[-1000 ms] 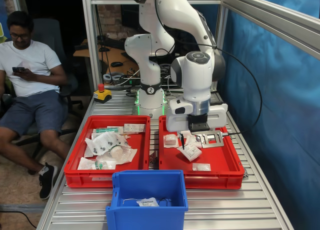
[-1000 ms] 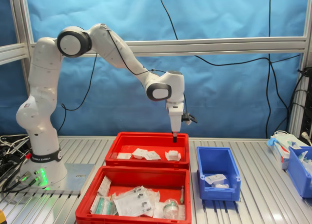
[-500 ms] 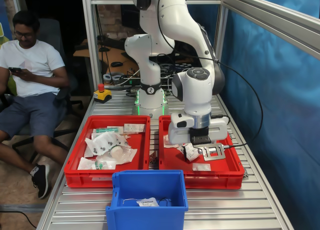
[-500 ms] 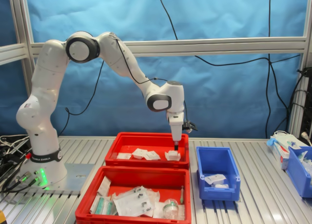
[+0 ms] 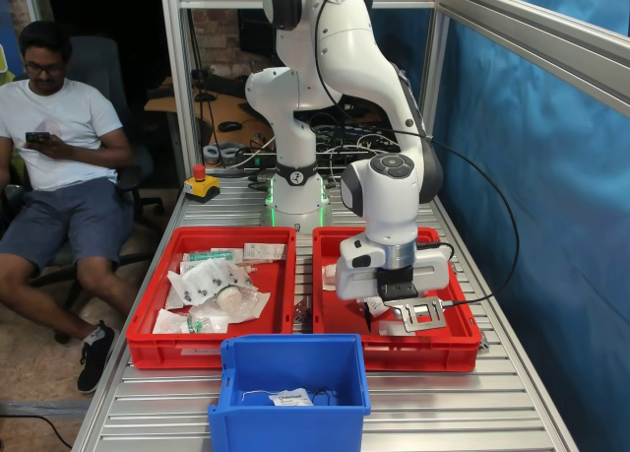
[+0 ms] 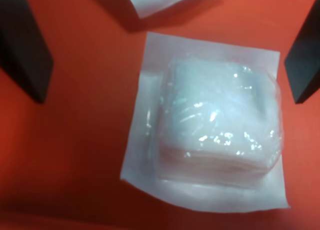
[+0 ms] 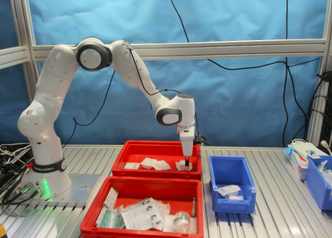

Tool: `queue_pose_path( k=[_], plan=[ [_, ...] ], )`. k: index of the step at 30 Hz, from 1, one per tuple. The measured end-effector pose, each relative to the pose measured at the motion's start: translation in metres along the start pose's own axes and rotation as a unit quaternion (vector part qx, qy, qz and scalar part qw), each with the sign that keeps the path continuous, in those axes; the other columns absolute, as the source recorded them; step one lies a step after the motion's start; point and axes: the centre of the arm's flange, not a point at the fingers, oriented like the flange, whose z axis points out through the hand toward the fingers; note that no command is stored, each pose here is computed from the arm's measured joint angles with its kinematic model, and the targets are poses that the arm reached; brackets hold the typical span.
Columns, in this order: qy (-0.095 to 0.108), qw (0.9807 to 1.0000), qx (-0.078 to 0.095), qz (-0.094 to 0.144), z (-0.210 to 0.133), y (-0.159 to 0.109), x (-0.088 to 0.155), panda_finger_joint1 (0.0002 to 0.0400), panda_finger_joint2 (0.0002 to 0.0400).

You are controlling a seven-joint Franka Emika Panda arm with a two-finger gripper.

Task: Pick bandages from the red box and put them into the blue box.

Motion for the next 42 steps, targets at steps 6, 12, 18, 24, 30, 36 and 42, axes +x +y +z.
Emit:
queue_pose_path(
  k=[6, 12, 18, 24, 30, 36, 42],
  plan=[
    [-0.003, 1.0000, -0.002, -0.008, 0.013, -0.004, -0.009, 0.0400, 0.0400],
    [-0.004, 0.9999, -0.001, -0.014, 0.017, -0.009, -0.015, 0.0400, 0.0400],
    [-0.003, 0.9998, 0.001, -0.019, 0.019, -0.016, -0.018, 0.0400, 0.0400],
    [-0.002, 0.9998, 0.003, -0.021, 0.022, -0.022, -0.018, 0.0400, 0.0400],
    [-0.005, 0.9998, 0.001, -0.021, 0.031, -0.024, -0.016, 0.0400, 0.0400],
    [-0.009, 0.9997, -0.004, -0.021, 0.041, -0.022, -0.017, 0.0400, 0.0400],
    [-0.012, 0.9996, -0.007, -0.023, 0.046, -0.023, -0.020, 0.0400, 0.0400]
  ],
)
